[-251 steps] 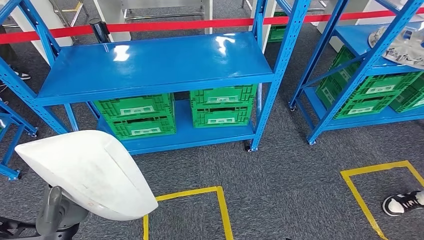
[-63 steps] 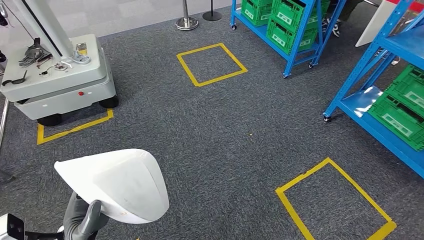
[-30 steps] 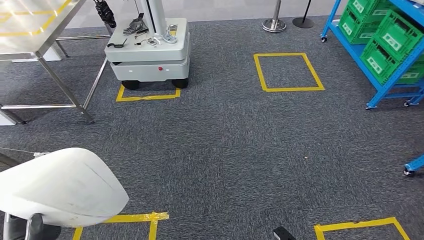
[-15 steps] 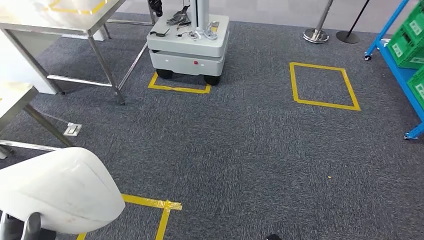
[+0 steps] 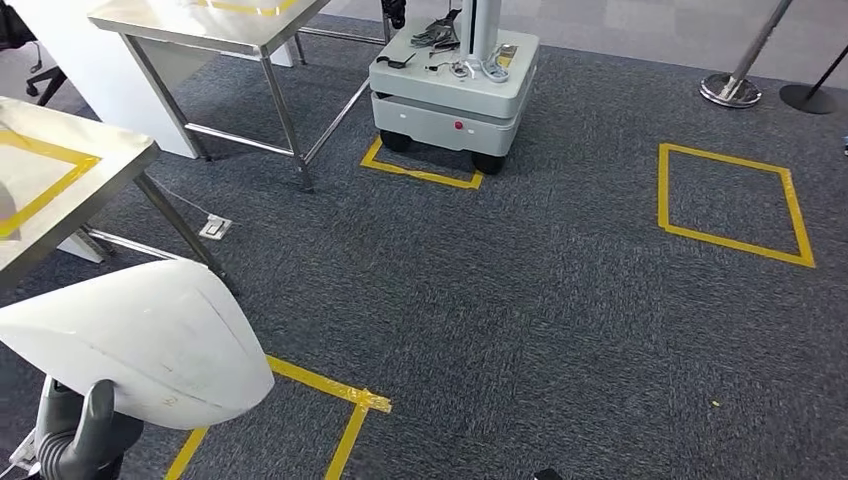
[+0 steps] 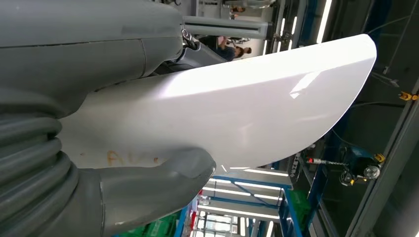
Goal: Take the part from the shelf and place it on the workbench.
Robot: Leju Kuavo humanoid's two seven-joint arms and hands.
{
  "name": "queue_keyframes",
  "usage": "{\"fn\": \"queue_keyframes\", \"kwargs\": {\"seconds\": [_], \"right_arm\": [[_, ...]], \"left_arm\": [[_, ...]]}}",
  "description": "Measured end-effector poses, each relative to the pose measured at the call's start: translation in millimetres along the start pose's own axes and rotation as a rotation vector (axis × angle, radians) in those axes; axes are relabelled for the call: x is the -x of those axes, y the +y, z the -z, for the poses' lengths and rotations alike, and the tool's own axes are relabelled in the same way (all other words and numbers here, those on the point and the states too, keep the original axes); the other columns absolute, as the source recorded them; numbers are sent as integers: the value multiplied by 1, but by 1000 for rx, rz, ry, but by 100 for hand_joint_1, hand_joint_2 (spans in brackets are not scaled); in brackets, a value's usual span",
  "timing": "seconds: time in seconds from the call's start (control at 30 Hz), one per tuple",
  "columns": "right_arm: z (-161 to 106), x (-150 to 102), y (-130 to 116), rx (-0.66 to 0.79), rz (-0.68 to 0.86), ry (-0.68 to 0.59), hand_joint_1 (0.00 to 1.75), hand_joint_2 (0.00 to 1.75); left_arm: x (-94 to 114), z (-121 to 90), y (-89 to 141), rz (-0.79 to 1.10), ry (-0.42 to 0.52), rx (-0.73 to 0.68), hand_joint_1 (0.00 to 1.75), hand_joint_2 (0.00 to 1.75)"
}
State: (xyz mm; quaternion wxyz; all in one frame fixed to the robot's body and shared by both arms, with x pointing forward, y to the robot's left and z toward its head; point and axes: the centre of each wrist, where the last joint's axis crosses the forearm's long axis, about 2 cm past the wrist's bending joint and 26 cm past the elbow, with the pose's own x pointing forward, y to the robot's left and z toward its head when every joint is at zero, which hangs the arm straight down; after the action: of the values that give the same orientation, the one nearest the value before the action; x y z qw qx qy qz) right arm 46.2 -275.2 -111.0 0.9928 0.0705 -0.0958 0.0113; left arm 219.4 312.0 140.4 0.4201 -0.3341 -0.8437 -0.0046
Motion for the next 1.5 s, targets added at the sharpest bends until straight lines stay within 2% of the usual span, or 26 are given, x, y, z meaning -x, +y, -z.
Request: {"fn": "queue_keyframes", "kwargs": {"seconds": [0.2,0.37,0.6,0.87,1.03,1.5], "right_arm": [[-1,7,-1,55,108,127,0,175],[0,8,2,64,192,143,0,175],[0,8,8,39,204,104,0,175],[0,10,10,16,171,59,0,175],[1,5,15,-10,167,-30,0,175],[1,2,17,-20,134,-14,0,175]], "left_arm": [[0,7,5,0,-2,-12,175,175],[-5,17,12,25,-16,-10,175,175],[-11,28,22,53,-54,-13,175,175],[-15,29,22,73,-66,-33,175,175],[-26,24,28,83,-79,-38,175,175],[-31,25,44,93,-99,-28,175,175]]}}
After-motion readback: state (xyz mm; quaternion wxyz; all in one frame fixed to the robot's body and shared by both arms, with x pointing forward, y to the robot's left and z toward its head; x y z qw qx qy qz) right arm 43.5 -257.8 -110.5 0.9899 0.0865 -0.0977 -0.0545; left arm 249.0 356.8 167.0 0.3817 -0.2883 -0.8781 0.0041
